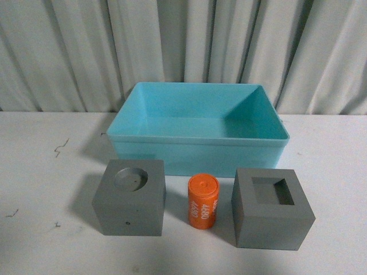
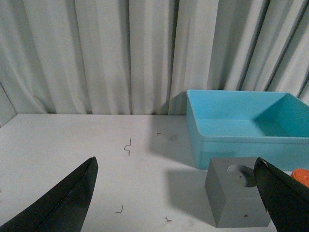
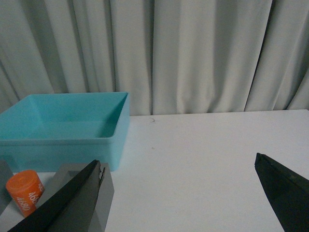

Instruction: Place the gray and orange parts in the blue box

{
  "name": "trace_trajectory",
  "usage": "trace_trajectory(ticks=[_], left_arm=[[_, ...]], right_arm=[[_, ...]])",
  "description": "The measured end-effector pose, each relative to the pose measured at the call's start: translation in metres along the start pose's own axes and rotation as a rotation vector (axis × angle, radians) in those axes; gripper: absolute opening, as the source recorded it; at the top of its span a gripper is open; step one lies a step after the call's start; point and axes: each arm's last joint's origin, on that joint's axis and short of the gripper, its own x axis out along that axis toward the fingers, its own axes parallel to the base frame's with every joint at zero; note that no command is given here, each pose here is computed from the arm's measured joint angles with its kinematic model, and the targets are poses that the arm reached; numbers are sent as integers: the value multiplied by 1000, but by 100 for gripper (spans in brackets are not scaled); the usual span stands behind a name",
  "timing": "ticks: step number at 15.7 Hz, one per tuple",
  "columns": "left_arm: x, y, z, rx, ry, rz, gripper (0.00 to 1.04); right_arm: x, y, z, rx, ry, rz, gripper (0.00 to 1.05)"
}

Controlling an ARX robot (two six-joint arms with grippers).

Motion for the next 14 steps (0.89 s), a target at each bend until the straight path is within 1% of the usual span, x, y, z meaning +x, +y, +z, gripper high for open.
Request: trace_trajectory(ticks=[14], left_arm=[[0, 0, 0, 0, 0, 0, 98]], right_arm=[[0, 0, 0, 0, 0, 0, 98]])
